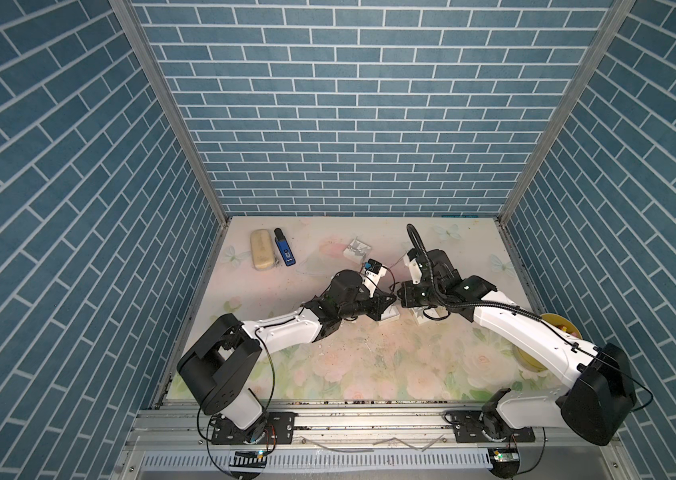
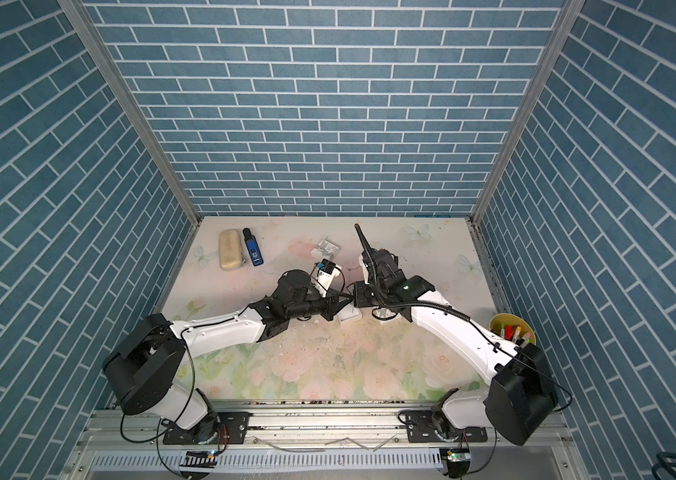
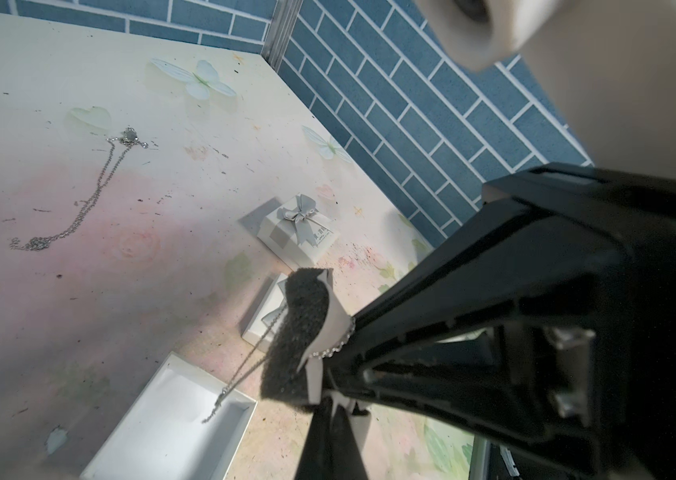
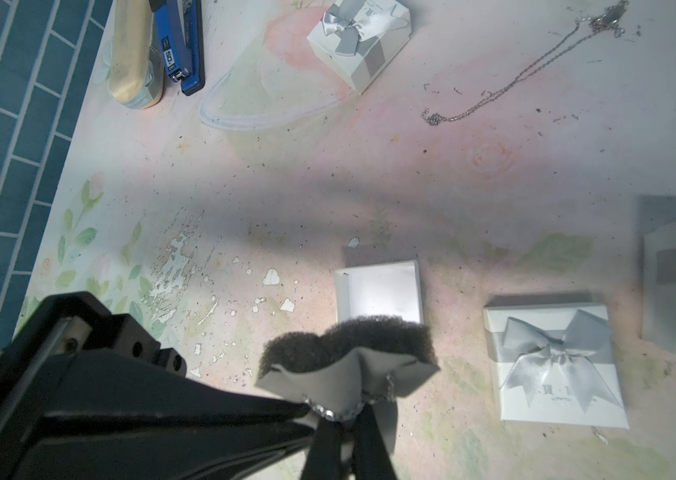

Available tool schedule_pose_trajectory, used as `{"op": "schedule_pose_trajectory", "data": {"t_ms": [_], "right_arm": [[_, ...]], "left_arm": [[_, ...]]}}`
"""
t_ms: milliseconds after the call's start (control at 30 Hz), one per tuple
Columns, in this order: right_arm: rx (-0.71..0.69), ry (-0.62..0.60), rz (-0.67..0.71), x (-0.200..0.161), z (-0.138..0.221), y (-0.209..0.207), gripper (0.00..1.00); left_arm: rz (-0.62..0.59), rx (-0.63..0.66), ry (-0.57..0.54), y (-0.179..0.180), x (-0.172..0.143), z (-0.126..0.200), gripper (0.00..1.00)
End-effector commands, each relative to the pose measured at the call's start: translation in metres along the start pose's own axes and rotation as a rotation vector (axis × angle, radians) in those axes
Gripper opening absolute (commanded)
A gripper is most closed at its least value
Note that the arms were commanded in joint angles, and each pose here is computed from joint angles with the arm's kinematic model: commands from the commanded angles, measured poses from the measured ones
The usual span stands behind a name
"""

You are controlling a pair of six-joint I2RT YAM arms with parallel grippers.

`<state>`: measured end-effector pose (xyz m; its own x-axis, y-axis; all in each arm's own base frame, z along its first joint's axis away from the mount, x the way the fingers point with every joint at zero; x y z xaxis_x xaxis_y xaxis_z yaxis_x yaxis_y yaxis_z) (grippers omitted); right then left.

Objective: Take the necklace out of the lift-off lid jewelry box
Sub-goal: Take out the inner lining from the jewelry box.

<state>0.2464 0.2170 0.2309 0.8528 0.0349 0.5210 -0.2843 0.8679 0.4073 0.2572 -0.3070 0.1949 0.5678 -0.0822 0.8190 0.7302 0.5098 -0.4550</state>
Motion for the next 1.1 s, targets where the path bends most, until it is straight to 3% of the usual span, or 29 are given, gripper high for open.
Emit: {"op": "schedule_pose_trajectory", "data": {"t_ms": [0,133,267,367,767,1067], "right_arm": [[0.043,-0.022,-0.021,0.005,0.006,0.007,0.18],[0.076,-0.026,-0.018,0.006,0.009,0.010,0.23],[0.102,-0.009,0.009,0.005,0.017,0.015,0.38],[0.102,-0.015,0.026,0.005,0.028,0.015,0.43],[0.102,-0.140,0.022,0.003,0.051,-0.016,0.40],[0.119,-0.262,0.171,0.003,0.066,-0.018,0.38]], "left_arm": [[-0.032,0.079,-0.022,0.011,-0.007,0.007,0.00],[-0.043,0.103,-0.053,0.015,-0.012,0.011,0.00],[-0.060,0.136,-0.109,0.019,-0.012,0.014,0.00],[-0.079,0.156,-0.129,0.023,-0.017,0.017,0.00],[-0.197,0.119,-0.250,0.004,0.011,0.037,0.00],[-0.301,0.117,-0.324,-0.020,0.045,0.070,0.00]]}}
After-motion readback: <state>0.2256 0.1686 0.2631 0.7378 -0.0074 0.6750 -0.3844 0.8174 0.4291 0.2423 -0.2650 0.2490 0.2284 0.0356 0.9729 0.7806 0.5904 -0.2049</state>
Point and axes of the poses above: each gripper's point midway between its finger pads, its own z axis back along the fingers, its own y axis along the line the jaws close on, x = y × z, the point moved 7 cm from there along z, back along the fingers, and after that the axes turned 4 degrees about -z, right-handed, at the moved point
